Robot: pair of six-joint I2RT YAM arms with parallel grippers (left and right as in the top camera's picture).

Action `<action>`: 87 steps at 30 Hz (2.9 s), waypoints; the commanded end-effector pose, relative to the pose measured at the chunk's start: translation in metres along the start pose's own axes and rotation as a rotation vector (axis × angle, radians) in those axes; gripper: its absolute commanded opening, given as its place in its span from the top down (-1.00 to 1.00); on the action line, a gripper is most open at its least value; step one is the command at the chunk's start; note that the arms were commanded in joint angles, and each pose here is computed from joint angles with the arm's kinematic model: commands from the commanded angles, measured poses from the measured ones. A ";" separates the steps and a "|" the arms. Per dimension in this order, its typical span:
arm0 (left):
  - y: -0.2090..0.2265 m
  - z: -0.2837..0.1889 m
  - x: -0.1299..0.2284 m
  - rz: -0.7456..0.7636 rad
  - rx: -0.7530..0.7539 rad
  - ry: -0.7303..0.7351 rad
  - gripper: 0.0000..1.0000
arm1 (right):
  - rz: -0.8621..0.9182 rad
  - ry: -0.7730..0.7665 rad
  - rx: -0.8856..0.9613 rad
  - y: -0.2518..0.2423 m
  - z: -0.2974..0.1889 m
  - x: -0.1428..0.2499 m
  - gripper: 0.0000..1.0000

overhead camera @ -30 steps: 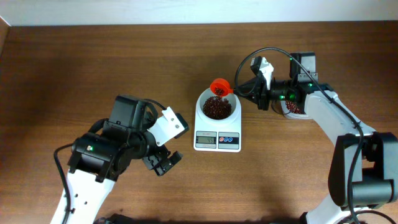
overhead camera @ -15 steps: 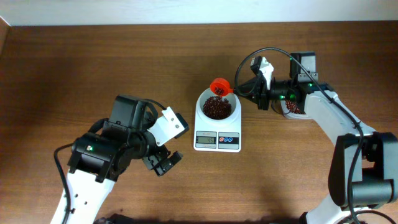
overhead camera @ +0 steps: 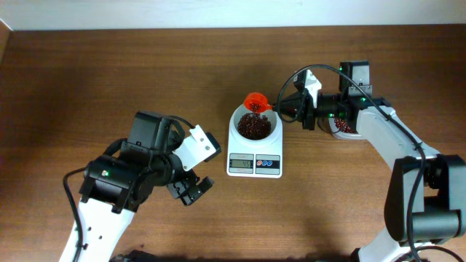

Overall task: Scoop and weigh 50g on scale
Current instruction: 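Hold the scoop tilted over the bowl, shaking beans out slowly, then move the scoop back to the bean tub with the right gripper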

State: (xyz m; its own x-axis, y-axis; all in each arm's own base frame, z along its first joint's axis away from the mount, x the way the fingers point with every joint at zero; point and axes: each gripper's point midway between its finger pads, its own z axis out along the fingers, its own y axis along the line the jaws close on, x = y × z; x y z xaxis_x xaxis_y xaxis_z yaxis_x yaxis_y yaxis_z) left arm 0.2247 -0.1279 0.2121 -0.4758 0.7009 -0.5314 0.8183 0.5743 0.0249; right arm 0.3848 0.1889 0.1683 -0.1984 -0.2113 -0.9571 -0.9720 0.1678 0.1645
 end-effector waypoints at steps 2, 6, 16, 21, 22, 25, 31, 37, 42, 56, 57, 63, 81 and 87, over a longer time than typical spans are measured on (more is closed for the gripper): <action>0.001 -0.007 -0.005 -0.009 -0.013 -0.024 -0.98 | 0.027 0.057 0.041 -0.006 0.001 0.016 0.92; 0.001 -0.007 -0.005 -0.009 -0.013 -0.024 -0.98 | 0.015 0.032 0.007 0.001 0.002 0.012 0.92; 0.001 -0.007 -0.005 -0.009 -0.013 -0.024 -0.98 | 0.025 0.048 0.019 -0.001 0.002 0.016 0.92; 0.001 -0.007 -0.005 -0.009 -0.013 -0.024 -0.98 | 0.014 0.050 0.025 -0.002 0.001 0.015 0.92; 0.001 -0.007 -0.005 -0.009 -0.013 -0.024 -0.98 | 0.001 -0.008 -0.029 0.006 0.001 0.005 0.92; 0.001 -0.007 -0.005 -0.009 -0.013 -0.024 -0.98 | -0.011 0.035 0.019 -0.003 0.001 0.013 0.92; 0.001 -0.007 -0.005 -0.009 -0.013 -0.024 -0.98 | -0.006 0.039 0.020 -0.002 0.002 0.014 0.92; 0.001 -0.007 -0.005 -0.009 -0.013 -0.024 -0.98 | -0.016 0.055 0.043 -0.007 0.001 0.016 0.92; 0.001 -0.007 -0.005 -0.009 -0.013 -0.024 -0.98 | -0.014 0.039 0.032 -0.005 0.001 0.011 0.92; 0.001 -0.007 -0.005 -0.009 -0.013 -0.024 -0.98 | -0.049 0.102 0.102 -0.017 -0.001 0.020 0.92; 0.001 -0.007 -0.005 -0.009 -0.013 -0.024 -0.98 | -0.061 0.051 0.053 -0.007 -0.001 0.009 0.92; 0.001 -0.007 -0.005 -0.009 -0.013 -0.024 -0.98 | -0.089 0.032 0.039 -0.004 -0.001 0.003 0.92; 0.001 -0.007 -0.005 -0.009 -0.013 -0.024 -0.98 | -0.063 0.052 0.081 -0.008 -0.009 0.001 0.92; 0.001 -0.007 -0.005 -0.009 -0.013 -0.024 -0.98 | -0.022 0.090 0.144 -0.016 -0.012 0.002 0.92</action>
State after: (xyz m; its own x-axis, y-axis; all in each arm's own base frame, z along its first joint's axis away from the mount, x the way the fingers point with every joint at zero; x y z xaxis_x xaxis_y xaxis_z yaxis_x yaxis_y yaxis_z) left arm 0.2246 -0.1279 0.2120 -0.4760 0.7009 -0.5312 0.8183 0.5743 0.0247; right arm 0.4045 0.1735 0.1458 -0.1793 -0.3413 -0.9227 -0.9525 0.2948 0.0761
